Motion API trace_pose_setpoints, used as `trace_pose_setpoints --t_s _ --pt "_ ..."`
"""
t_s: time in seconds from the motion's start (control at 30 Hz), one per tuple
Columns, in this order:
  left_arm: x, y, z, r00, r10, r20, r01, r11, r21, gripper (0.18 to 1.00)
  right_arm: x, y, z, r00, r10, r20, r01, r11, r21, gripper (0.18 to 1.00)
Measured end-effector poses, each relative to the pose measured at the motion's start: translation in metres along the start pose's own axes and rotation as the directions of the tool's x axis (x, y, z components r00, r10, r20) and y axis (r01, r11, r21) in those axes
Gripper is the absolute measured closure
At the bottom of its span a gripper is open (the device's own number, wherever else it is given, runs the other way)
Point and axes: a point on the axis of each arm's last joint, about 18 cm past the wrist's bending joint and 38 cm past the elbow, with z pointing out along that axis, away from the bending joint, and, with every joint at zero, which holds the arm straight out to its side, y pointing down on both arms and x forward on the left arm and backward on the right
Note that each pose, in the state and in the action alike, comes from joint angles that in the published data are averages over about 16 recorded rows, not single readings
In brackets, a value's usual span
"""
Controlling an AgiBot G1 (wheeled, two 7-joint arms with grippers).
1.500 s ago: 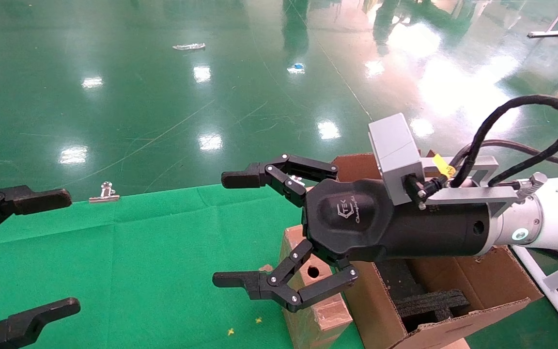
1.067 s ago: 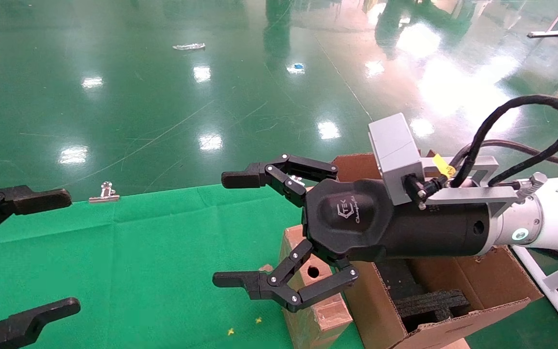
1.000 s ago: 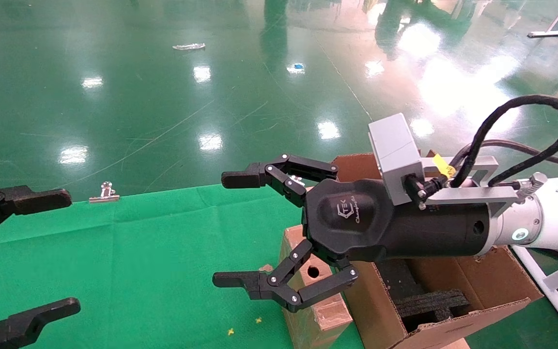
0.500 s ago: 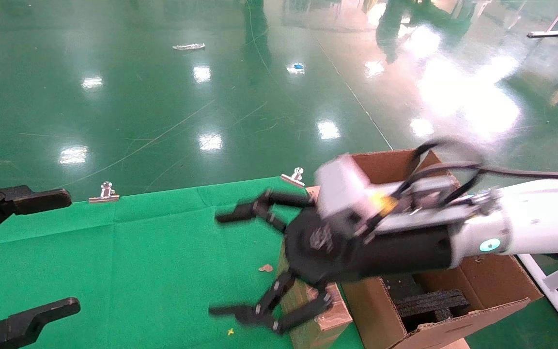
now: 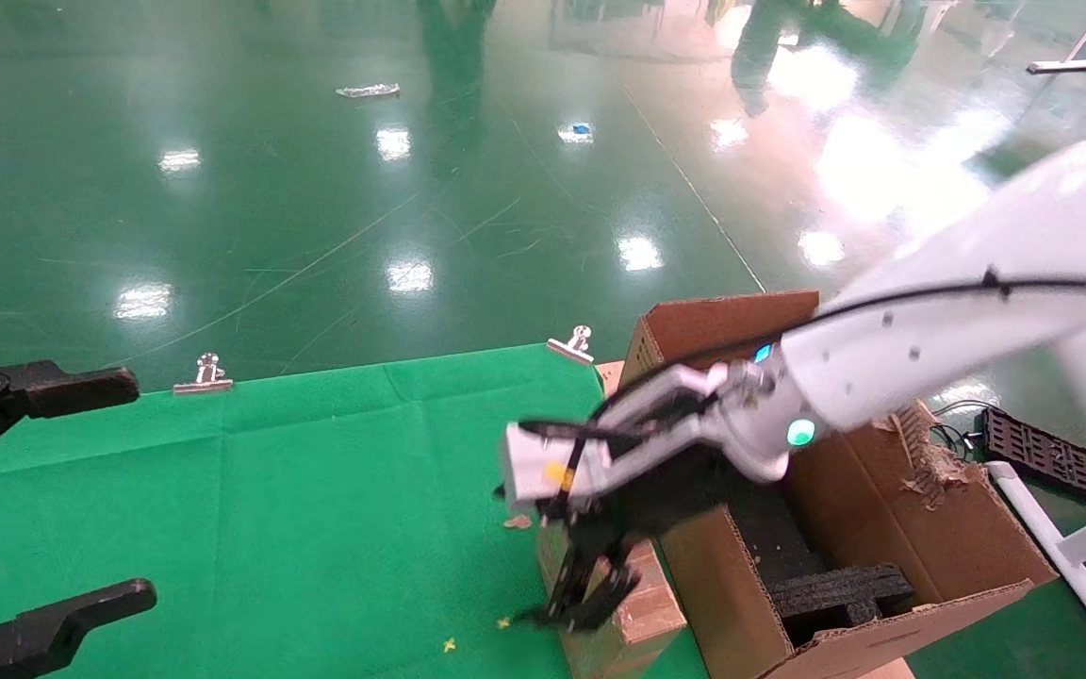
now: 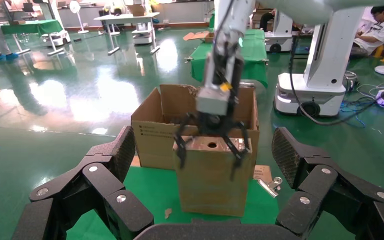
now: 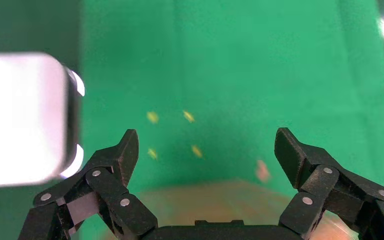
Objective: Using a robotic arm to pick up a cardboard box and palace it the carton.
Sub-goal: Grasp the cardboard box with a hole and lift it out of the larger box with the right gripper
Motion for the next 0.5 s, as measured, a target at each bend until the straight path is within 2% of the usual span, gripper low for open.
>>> trace_pose_setpoints --t_s 0.27,0.5 --pt "0.000 0.000 0.000 1.000 0.000 0.000 0.000 1.000 0.000 0.184 0.017 -0.007 -0.039 0.997 -0.050 -0.051 0.041 0.987 -0.158 0.178" --pt "0.000 0.000 0.000 1.000 0.000 0.000 0.000 1.000 0.000 0.184 0.015 -0.007 -0.052 0.996 -0.082 -0.015 0.076 0.964 -0.254 0.178"
